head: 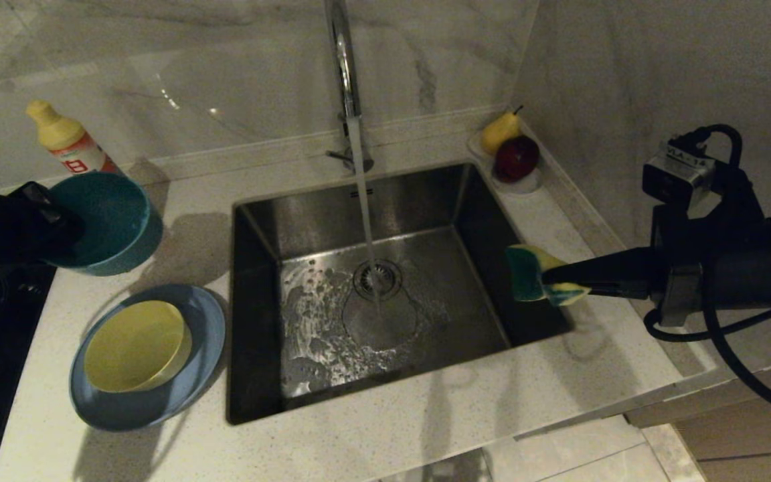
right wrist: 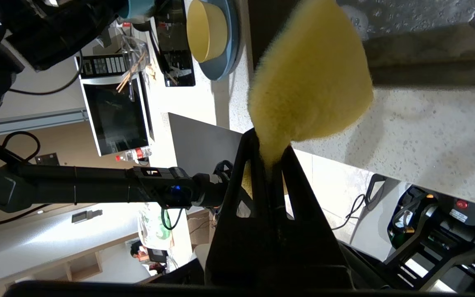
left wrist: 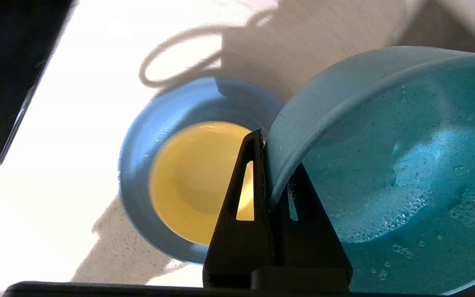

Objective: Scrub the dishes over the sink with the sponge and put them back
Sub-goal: Place the bowl on the table

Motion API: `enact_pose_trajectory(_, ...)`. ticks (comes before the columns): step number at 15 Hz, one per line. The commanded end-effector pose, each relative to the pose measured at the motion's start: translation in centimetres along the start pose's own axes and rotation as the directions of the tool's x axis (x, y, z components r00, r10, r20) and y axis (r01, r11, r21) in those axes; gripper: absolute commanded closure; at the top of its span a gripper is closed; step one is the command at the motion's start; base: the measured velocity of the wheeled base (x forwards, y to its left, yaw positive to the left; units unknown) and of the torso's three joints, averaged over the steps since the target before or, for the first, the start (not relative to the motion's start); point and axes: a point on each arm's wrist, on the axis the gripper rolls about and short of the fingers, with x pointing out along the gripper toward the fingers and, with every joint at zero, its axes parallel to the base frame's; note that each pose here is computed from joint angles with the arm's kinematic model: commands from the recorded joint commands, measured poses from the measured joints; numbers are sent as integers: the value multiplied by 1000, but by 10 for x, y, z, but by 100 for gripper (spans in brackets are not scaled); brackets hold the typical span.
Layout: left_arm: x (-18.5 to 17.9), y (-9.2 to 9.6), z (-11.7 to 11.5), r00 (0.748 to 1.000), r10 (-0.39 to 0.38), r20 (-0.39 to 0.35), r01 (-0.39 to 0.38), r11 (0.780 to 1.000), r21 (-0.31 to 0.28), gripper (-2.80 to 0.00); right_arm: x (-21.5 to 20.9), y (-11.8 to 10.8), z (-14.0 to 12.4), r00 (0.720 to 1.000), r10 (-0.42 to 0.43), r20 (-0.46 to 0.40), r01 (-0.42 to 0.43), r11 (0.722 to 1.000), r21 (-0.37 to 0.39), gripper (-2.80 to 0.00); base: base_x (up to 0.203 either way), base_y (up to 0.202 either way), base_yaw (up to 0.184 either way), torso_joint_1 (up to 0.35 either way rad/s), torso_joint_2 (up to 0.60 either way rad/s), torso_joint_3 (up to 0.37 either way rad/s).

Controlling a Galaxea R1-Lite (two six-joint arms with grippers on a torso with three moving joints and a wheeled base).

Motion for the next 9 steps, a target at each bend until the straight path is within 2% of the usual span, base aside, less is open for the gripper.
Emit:
enact_pose_trajectory(1,11,27,17,996,93,16,-90,986,-142,0,-3,1,-3,1000,5,-3,-5,1000,5,0,0,0,0,0,0,0)
enact_pose_trajectory(3,20,49,29,987,159,11,-151,953,-262,0,-3,1,-3,1000,4,-4,-4,1000,7,0,0,0,0,0,0,0)
enact_pose_trajectory(5,28,66,38,981,194,0,-182,918,-352,0,-2,1,-3,1000,8,-4,-8,1000,3,0,0,0,0,0,0,0)
enact_pose_trajectory(7,45,82,46,970,243,-23,-231,885,-404,0,-1,-2,-4,1000,3,-11,-3,1000,9,0,0,0,0,0,0,0)
enact_pose_trajectory(9,59,95,51,961,274,-38,-263,861,-435,0,3,-6,-9,1000,-3,-29,3,1000,17,0,0,0,0,0,0,0)
